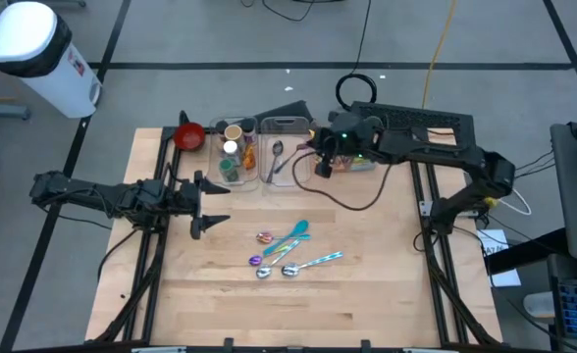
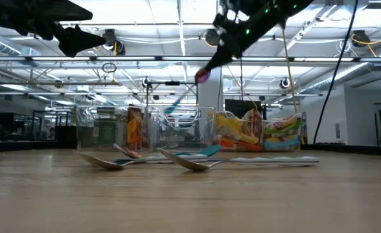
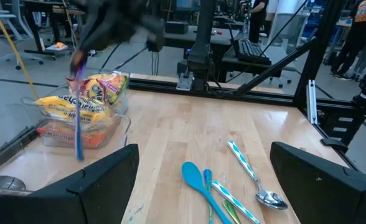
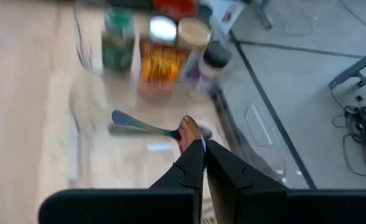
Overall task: Pick & Place Food Item
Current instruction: Put the bottom right purple spoon into the middle transparent bin
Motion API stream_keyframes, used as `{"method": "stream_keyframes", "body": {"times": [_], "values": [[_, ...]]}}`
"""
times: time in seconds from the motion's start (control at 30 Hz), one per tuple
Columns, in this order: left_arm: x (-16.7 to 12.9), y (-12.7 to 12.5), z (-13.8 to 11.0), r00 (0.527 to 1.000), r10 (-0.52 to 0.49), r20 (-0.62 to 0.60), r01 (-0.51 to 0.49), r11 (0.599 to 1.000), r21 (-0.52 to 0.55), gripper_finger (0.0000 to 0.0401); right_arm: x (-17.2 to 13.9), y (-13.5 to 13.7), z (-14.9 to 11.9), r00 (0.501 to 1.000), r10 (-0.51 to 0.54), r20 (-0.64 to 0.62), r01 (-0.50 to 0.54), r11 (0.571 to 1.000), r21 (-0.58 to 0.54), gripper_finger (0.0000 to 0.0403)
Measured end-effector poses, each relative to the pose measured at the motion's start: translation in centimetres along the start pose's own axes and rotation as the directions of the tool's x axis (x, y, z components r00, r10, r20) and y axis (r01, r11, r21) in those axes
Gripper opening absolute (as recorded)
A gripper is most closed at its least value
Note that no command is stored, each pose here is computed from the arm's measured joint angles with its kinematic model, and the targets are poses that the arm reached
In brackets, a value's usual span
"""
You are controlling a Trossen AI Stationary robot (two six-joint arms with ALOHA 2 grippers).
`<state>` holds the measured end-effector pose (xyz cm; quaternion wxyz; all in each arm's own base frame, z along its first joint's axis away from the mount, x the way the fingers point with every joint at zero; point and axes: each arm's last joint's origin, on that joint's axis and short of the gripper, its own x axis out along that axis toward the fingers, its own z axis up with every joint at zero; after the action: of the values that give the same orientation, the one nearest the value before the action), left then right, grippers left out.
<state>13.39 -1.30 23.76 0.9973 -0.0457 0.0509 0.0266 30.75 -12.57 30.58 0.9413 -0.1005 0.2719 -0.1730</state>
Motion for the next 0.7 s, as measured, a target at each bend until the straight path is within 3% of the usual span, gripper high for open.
{"method": "stream_keyframes", "body": {"times": [0.37,0.7], "values": [[0.0,0.0,0.0,1.000,0.000,0.000,0.000,1.000,0.000,0.0367,4.7,1.6,-2.6,0.989,0.058,-0.133,-0.094,0.955,-0.282,0.0004],[0.0,0.0,0.0,1.000,0.000,0.000,0.000,1.000,0.000,0.0367,6.4,2.1,-3.3,0.988,0.061,-0.144,-0.109,0.930,-0.351,0.0023]]}}
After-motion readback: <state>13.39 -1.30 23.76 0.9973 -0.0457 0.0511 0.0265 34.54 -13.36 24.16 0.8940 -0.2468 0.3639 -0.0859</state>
